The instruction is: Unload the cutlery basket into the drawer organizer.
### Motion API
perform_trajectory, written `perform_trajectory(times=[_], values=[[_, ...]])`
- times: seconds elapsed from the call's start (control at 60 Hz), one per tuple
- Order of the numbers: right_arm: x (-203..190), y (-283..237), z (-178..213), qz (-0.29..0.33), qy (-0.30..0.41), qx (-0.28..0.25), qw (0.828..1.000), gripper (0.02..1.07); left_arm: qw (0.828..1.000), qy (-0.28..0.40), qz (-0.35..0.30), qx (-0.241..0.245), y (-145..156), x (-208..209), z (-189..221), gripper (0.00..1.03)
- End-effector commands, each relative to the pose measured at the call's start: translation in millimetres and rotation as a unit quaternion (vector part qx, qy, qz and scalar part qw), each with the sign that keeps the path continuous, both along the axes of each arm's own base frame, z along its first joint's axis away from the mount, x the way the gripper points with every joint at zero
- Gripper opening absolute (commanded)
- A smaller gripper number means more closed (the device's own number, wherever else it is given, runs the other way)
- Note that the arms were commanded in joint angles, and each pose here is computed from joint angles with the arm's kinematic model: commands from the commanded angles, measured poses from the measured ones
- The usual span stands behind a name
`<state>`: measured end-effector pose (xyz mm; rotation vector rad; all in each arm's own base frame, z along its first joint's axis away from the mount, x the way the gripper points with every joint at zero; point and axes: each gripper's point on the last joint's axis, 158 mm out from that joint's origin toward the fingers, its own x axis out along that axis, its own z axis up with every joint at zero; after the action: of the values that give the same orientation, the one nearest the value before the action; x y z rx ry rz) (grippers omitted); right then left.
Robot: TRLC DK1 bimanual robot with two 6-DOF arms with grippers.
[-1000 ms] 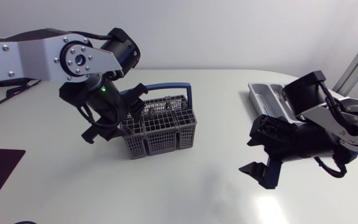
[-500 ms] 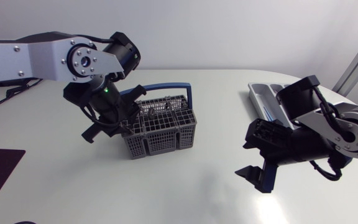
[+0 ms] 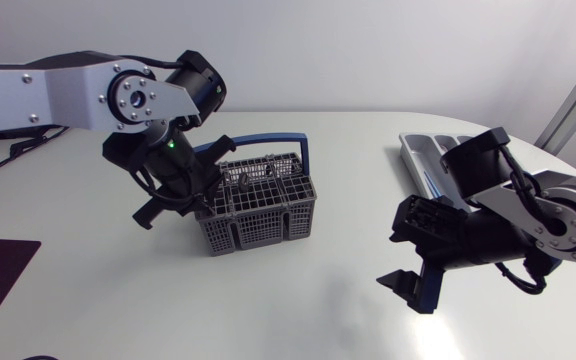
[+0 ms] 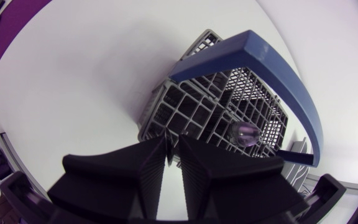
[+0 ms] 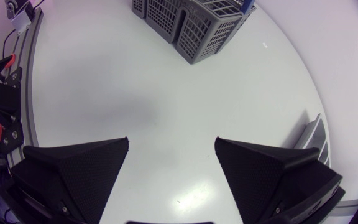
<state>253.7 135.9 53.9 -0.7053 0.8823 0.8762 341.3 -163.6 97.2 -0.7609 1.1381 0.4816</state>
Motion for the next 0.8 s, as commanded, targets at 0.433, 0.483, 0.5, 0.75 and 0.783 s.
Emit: perform_trajectory(times=[0.433,0.483,0.5,0.75,0.783], values=[[-9.8,-2.4,-13.5,-0.006,0.018,-0.006,1.000,1.02,1.000,-0.001,0.025,-0.008,6.8,0.1,-9.2,0.05],[-9.8,-2.4,-13.1,-0.006,0.017,-0.006,1.000,1.02,1.000,-0.003,0.026,-0.009,7.6,-0.1,-8.3,0.05],[-10.2,-2.5,-13.6,-0.006,0.018,-0.006,1.000,1.02,1.000,-0.003,0.026,-0.009,7.8,-0.5,-8.6,0.05],[-11.6,-2.6,-14.8,-0.005,0.020,-0.007,1.000,1.02,0.999,-0.012,0.033,-0.014,14.3,-1.6,-5.6,0.05],[-12.0,-1.9,-14.8,-0.006,0.021,-0.006,1.000,1.02,0.999,-0.014,0.033,-0.015,14.5,-2.0,-4.7,0.05]])
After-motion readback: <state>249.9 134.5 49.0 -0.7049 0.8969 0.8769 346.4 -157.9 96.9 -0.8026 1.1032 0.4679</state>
